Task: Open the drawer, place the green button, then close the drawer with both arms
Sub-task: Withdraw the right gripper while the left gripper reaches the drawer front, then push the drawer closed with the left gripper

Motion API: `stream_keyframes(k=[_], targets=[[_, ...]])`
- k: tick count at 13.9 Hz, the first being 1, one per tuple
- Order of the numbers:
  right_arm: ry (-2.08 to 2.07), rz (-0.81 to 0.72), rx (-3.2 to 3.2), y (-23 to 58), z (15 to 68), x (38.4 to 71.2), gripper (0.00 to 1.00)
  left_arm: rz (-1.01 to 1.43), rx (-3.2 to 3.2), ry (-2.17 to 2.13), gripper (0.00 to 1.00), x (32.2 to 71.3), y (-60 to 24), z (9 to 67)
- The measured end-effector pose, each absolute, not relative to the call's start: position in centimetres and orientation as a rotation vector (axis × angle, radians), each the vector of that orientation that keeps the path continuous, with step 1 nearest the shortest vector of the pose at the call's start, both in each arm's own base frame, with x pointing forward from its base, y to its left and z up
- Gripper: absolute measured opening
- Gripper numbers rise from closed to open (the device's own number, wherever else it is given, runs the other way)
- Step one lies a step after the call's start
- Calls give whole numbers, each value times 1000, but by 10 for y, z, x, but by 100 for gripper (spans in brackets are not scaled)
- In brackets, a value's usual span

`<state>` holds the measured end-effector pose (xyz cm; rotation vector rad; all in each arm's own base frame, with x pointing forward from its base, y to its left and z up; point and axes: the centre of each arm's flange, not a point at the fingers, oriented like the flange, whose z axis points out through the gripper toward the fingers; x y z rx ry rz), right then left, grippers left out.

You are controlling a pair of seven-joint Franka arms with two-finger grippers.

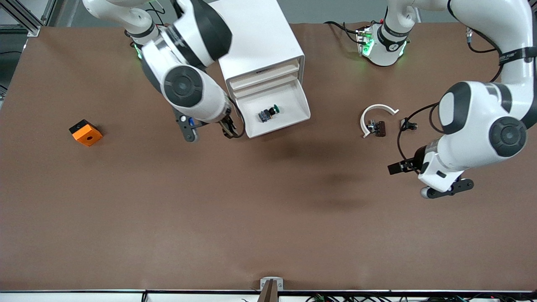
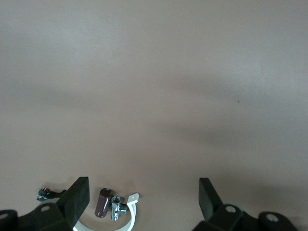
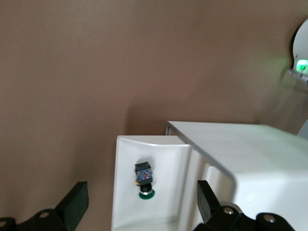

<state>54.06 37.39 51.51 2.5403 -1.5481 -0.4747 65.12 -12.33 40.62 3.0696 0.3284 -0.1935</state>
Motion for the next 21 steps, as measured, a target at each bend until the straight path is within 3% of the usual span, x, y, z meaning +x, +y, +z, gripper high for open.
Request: stream_keyframes(k=[4,7,10,16,21], targets=[[-1331,-494,2746,291,590,542,100,-174,3084,272,100,655,-156,370],[-1130,-487,2922,214,615,548,100,-176,3105,292,100,652,-201,328],[-921,-439,3072,148,606,554,100,-219,3131,379,100,634,-257,288],[-459,-104,3189,82,556,538,100,-339,3198,465,100,566,-353,249],[-270,44,3227,9,575,538,100,-284,3211,420,100,496,-424,216]])
